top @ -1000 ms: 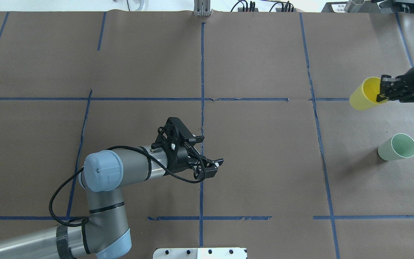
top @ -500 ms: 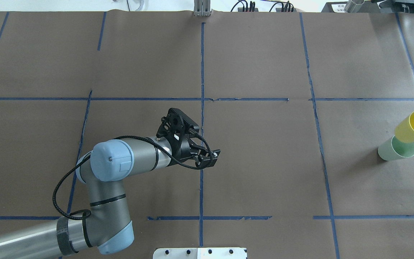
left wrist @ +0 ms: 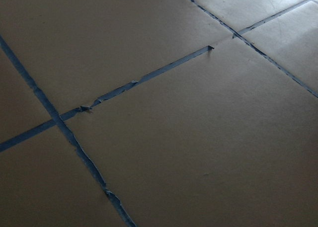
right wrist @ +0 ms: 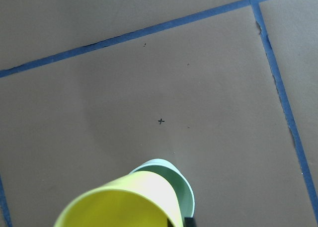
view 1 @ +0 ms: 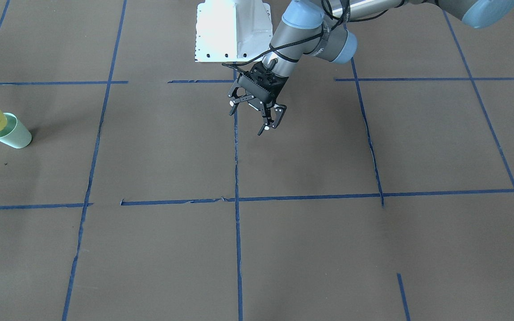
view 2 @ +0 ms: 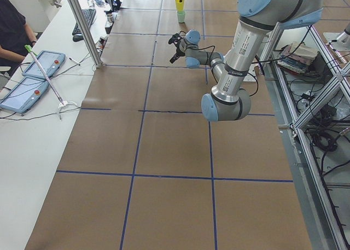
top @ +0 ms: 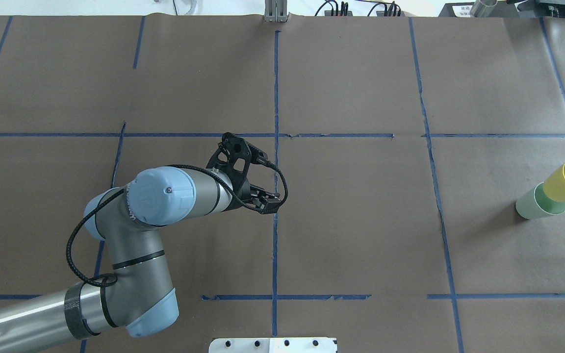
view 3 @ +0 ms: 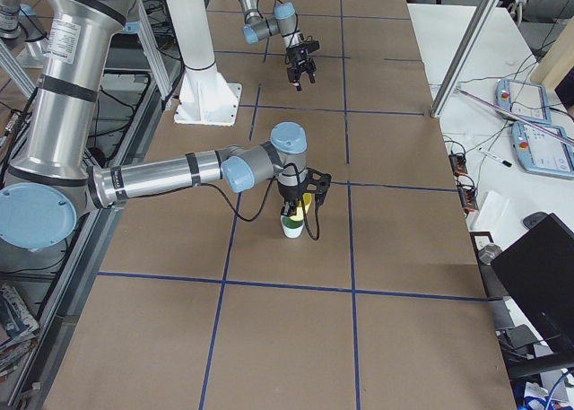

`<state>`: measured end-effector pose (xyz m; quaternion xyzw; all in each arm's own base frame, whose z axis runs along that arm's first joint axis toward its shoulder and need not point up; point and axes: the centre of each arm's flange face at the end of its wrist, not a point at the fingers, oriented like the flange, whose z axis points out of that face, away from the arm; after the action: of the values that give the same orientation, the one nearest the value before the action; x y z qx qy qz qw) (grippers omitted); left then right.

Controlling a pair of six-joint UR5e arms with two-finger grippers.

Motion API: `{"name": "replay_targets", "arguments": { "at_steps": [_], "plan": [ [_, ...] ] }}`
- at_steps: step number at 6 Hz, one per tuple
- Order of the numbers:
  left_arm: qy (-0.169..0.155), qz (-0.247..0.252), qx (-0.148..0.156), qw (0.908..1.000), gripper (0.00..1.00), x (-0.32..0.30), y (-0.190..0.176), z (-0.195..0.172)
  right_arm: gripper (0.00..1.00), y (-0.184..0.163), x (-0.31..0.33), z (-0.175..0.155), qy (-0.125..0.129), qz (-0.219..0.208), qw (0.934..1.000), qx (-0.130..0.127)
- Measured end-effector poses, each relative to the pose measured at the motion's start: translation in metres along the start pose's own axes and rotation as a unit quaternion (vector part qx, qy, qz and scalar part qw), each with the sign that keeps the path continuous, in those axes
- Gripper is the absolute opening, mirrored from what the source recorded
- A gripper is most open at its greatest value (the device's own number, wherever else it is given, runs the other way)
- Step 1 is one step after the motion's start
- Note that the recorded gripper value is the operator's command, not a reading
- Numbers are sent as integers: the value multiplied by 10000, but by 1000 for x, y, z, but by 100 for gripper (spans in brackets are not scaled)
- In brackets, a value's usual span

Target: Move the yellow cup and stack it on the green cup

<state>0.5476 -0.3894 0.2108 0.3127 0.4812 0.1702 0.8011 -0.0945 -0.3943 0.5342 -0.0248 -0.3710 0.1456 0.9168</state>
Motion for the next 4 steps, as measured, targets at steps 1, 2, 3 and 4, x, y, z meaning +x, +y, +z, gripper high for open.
{"name": "replay_targets", "arguments": {
  "at_steps": [1, 2, 3, 4],
  "plan": [
    [-82, -270, -404, 9988, 100, -22, -11, -7, 72, 0, 0, 2, 11, 0, 10000, -28],
    [-51, -668, -795, 9946, 100, -47, -22, -16, 100, 1, -1, 5, 25, -12, 10000, -70],
    [-21, -1017, -1125, 9884, 100, -77, -31, -26, 100, 3, -1, 9, 40, -30, 9999, -105],
    [-132, -1286, -1332, 9826, 100, -111, -34, -34, 100, 3, -1, 11, 56, -36, 9999, -121]
  ]
}}
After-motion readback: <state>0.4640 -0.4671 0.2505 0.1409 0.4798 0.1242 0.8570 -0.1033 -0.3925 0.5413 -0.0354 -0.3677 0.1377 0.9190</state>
